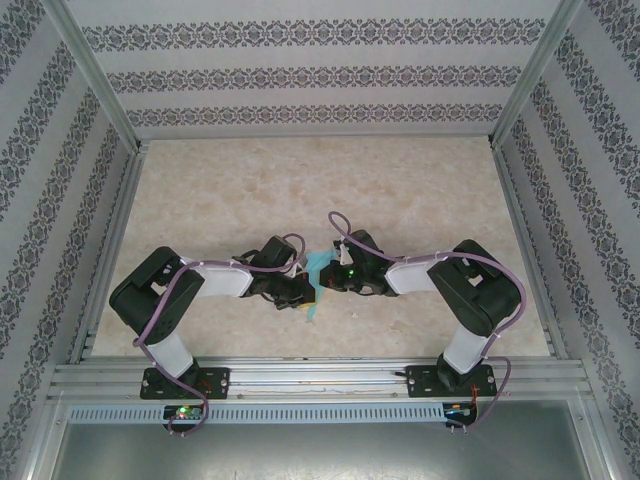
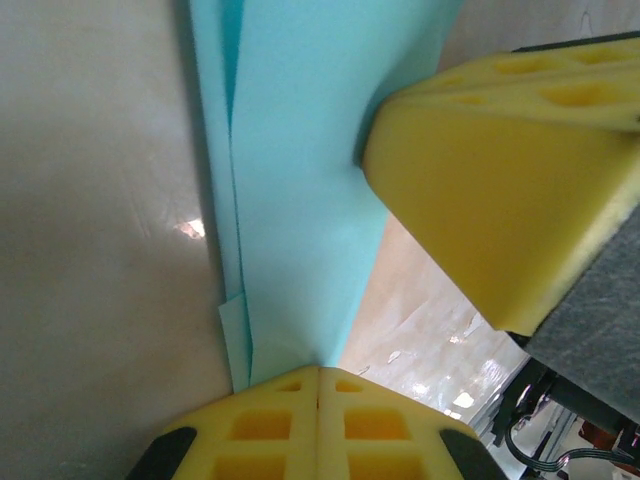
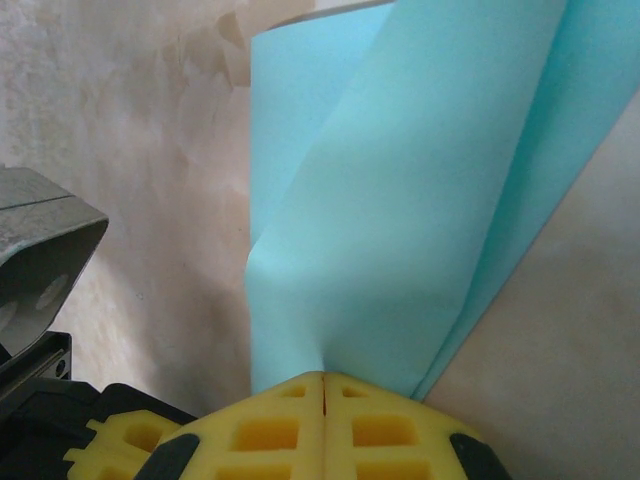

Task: Fold a paper plane with a square sheet of paper (fold left side to right side)
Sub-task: Fold the wing for the fifth time at the center of the table.

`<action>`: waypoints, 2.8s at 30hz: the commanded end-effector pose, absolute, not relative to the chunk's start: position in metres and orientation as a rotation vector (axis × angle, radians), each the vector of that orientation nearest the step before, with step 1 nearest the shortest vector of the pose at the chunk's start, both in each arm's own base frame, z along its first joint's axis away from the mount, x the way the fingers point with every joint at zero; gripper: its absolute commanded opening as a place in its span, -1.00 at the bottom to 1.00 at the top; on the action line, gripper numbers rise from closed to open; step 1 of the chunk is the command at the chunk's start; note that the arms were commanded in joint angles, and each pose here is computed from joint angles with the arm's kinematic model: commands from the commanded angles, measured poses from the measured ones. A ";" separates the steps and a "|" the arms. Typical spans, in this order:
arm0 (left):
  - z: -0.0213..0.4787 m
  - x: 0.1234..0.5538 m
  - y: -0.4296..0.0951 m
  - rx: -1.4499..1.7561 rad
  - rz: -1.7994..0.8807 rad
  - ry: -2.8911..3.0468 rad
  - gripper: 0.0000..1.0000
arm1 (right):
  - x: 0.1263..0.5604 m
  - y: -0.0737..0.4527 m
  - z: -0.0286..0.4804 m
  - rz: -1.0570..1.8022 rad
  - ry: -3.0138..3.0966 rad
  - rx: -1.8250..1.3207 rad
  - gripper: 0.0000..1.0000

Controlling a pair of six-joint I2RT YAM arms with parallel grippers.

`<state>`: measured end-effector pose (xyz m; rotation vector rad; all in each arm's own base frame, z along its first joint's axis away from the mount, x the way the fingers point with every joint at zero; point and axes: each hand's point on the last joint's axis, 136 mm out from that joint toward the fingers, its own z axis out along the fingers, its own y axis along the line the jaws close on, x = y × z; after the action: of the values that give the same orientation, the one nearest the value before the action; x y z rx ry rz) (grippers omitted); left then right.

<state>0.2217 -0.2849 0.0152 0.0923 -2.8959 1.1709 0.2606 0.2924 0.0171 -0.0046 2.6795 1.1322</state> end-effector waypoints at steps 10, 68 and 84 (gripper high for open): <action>-0.036 0.193 -0.242 0.190 0.744 -2.936 -1.00 | 0.284 0.269 0.006 0.969 2.697 0.019 -1.00; -0.042 0.185 -0.240 0.165 0.633 -2.924 -1.00 | 0.334 0.243 0.002 0.940 2.673 0.095 -1.00; -0.044 0.185 -0.240 0.165 0.629 -2.918 -1.00 | 0.370 0.213 0.001 0.932 2.637 0.229 -1.00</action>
<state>0.2296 -0.2918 0.0141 0.0725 -2.9383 1.0911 0.3480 0.2423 0.0176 0.1472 2.6450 1.0979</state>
